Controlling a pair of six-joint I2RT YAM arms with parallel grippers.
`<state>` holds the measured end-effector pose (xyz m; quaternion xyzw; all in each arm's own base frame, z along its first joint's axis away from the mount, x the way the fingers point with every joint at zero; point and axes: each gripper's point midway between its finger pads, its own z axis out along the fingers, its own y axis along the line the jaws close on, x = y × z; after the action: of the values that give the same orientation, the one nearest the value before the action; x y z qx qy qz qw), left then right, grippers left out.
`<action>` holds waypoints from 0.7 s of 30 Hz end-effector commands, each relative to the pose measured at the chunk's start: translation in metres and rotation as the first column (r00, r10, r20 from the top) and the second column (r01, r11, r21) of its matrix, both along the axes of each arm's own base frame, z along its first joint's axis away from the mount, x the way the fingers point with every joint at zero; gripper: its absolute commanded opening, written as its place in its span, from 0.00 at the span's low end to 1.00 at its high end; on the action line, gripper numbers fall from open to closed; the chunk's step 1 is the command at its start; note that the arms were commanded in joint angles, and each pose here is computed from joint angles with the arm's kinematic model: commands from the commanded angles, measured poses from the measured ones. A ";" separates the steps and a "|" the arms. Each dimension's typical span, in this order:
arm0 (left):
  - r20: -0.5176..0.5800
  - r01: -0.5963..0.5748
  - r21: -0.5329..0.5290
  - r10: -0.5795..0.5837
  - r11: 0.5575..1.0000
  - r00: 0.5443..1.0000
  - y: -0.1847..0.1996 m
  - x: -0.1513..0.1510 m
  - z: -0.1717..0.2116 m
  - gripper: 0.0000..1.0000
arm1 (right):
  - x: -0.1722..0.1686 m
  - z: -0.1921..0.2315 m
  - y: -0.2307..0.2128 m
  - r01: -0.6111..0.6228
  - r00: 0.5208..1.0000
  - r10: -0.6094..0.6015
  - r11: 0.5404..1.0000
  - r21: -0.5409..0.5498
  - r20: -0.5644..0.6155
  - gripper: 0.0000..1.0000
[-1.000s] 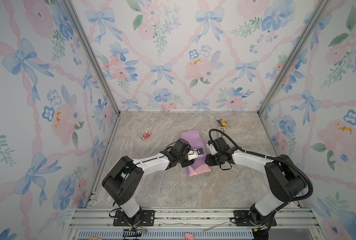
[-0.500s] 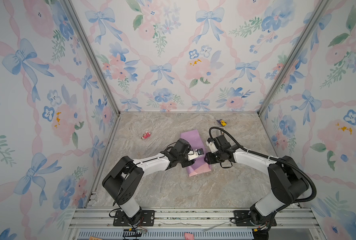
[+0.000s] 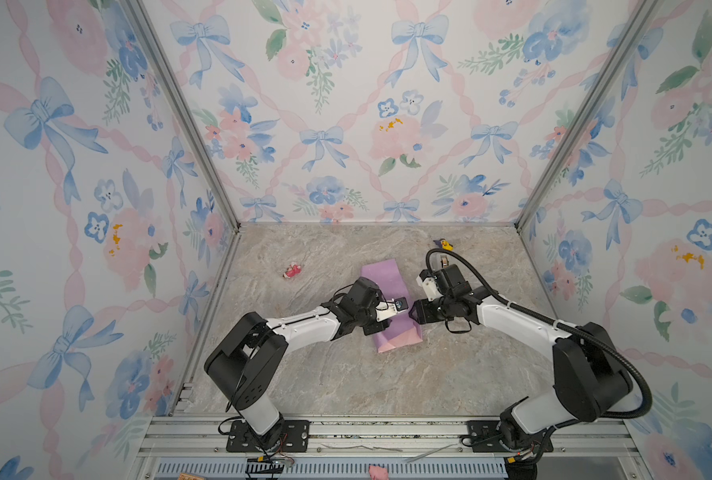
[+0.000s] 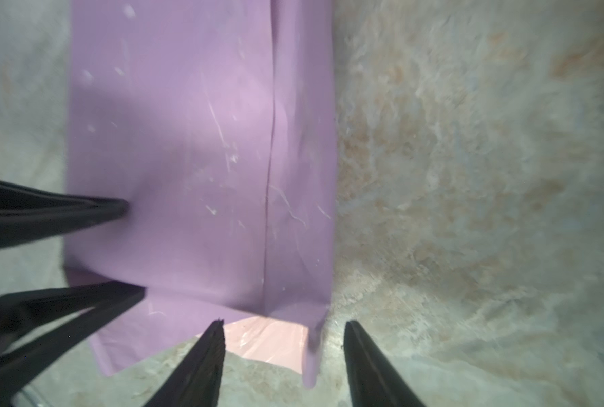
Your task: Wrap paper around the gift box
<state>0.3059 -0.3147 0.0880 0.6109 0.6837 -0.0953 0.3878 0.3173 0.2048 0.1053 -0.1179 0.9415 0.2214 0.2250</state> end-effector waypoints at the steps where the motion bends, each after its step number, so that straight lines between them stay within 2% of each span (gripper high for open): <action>1: -0.030 0.036 0.001 -0.036 0.999 0.999 -0.001 -0.012 -0.009 0.46 | 0.014 0.026 0.002 0.062 0.998 -0.058 0.989 0.135 -0.029 0.59; 9: 0.000 0.030 -0.045 -0.030 0.999 1.000 -0.005 -0.008 0.006 0.47 | 0.043 -0.006 0.024 0.043 0.992 -0.038 0.998 0.037 -0.121 0.55; 12: 0.022 0.012 -0.079 -0.011 0.997 1.000 -0.007 -0.005 0.019 0.49 | 0.041 -0.025 0.023 0.034 0.986 -0.038 0.999 -0.026 -0.162 0.46; 16: 0.028 -0.076 -0.194 0.083 0.978 0.996 -0.005 0.001 0.052 0.52 | 0.032 -0.038 0.016 0.058 0.979 -0.069 0.996 -0.062 -0.194 0.33; 21: -0.037 -0.267 -0.322 0.270 0.908 0.962 0.019 0.009 0.082 0.56 | 0.019 -0.038 0.010 0.129 0.969 -0.135 0.991 -0.044 -0.205 0.30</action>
<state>0.3072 -0.3092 0.1492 0.5177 0.7035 -0.1324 0.4685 0.3614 0.2330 0.0887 -0.0688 0.9518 0.2407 0.1771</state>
